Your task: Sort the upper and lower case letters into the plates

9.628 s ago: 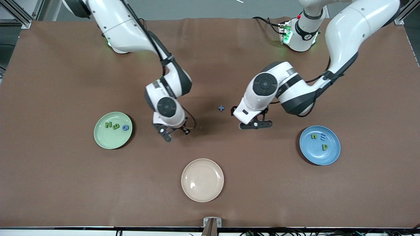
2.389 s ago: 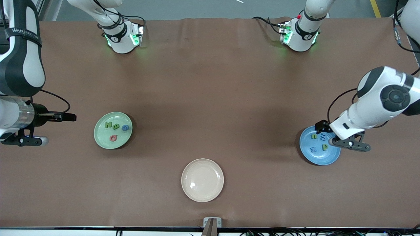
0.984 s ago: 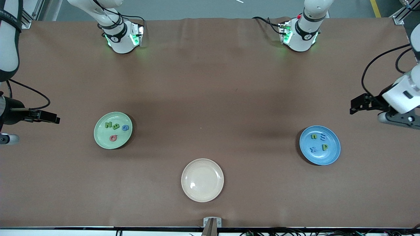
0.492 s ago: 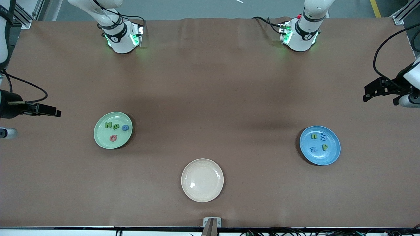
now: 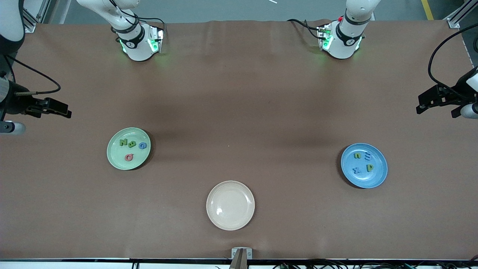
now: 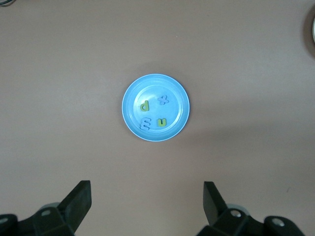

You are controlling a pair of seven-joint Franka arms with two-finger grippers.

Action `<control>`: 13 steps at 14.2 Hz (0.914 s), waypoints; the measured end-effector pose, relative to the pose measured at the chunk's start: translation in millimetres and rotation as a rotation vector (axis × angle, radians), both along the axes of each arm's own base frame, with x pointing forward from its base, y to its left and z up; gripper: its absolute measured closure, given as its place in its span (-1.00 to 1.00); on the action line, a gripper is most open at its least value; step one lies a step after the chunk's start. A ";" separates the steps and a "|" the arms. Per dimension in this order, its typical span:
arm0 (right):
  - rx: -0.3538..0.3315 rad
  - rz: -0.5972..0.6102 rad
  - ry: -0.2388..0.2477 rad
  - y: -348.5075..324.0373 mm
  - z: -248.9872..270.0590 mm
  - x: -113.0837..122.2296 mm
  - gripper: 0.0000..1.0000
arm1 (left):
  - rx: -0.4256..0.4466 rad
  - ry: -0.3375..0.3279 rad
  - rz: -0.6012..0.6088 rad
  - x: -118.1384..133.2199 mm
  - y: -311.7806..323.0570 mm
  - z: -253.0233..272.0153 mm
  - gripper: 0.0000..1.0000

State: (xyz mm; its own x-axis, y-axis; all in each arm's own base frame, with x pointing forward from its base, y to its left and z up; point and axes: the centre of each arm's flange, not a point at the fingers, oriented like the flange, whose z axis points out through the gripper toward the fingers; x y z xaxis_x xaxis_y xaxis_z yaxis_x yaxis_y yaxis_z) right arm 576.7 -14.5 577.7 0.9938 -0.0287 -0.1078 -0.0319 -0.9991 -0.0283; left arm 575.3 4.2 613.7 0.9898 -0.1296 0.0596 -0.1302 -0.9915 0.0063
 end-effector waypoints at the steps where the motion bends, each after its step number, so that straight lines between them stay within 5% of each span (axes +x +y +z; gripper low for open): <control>1: -0.005 0.008 -0.003 3.7 2.2 -3.8 -1.00 | -0.001 0.001 0.013 0.0 0.4 -0.1 -1.00; 5: -0.011 0.019 -0.019 9.5 12.5 -11.6 -1.00 | -0.006 0.007 0.113 -0.5 -0.5 -0.5 -1.00; 13: -0.012 0.018 -0.040 8.8 35.0 -30.1 -1.00 | -0.011 0.014 0.128 -0.4 -0.5 -2.2 -1.00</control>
State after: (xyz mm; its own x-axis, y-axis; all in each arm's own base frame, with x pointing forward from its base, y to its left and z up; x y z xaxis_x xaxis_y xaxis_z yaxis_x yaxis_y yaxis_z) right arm 546.6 -5.7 612.6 0.9976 -0.0120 -0.0680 -0.0133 -0.9998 -0.0177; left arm 574.9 3.7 611.6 0.9989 -0.0015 0.0461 -0.0023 -0.9998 0.0179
